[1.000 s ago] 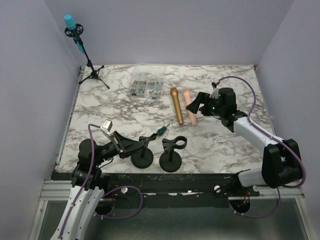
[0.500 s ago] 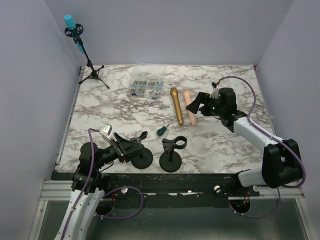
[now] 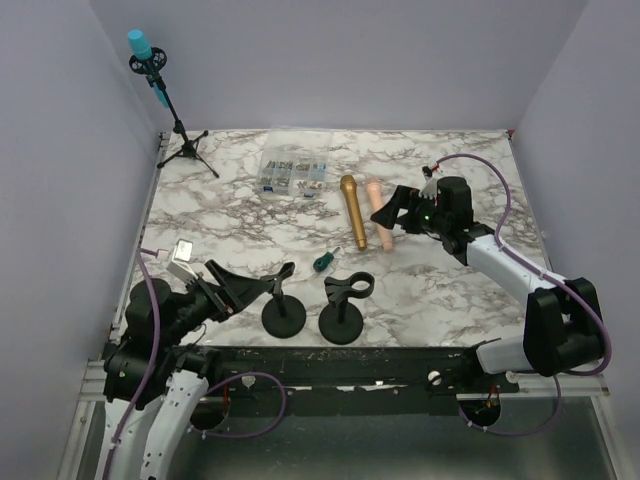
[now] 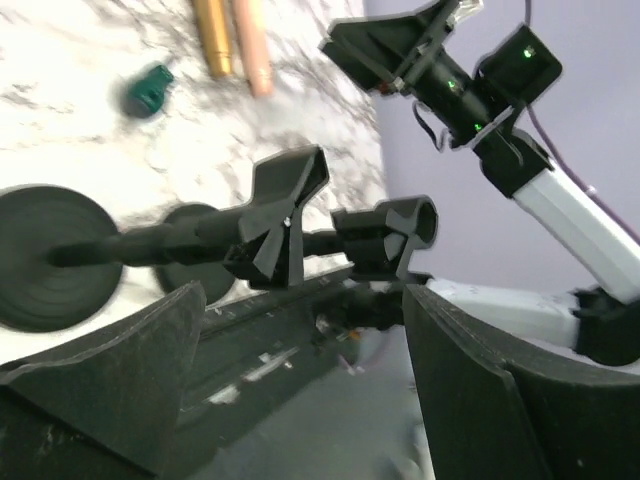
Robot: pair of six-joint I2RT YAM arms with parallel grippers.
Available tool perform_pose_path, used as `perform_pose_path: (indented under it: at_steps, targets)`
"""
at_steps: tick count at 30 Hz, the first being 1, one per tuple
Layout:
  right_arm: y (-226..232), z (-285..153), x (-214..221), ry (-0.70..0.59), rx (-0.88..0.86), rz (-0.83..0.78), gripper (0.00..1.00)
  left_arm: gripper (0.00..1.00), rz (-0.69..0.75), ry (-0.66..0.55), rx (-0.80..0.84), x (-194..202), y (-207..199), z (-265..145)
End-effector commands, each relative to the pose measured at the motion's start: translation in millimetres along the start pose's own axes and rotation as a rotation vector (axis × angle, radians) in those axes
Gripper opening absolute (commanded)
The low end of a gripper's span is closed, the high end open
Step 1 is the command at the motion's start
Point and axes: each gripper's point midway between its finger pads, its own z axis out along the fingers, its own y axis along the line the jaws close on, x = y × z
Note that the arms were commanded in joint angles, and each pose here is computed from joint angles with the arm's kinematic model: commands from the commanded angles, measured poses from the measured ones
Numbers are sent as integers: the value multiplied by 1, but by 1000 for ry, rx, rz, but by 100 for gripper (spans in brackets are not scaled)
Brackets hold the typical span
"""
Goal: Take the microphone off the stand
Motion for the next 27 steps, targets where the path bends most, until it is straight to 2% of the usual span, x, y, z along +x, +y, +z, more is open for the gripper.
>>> perform_pose_path:
  at_steps: [1,6,11,15,19,23,27]
  targets:
    - [8,-2,-1,-7,-50,9,95,83,274,-149,-311,-38,27,-34]
    - [13,-4,-2,-13,-77,14,95,85,427,-407,-418,-104,3,-57]
    - [16,-7,-2,-17,-85,11,95,90,523,-669,-369,-177,-30,-35]
    - [18,-9,-5,-28,-88,8,95,96,570,-828,-459,-235,-29,-10]
    - [19,-10,-5,-31,-94,9,95,99,659,-863,-559,-290,-28,29]
    - [20,-9,-3,-27,-107,13,95,98,662,-860,-667,-343,-4,65]
    - [19,-8,-4,-31,-101,13,95,98,680,-911,-692,-393,20,91]
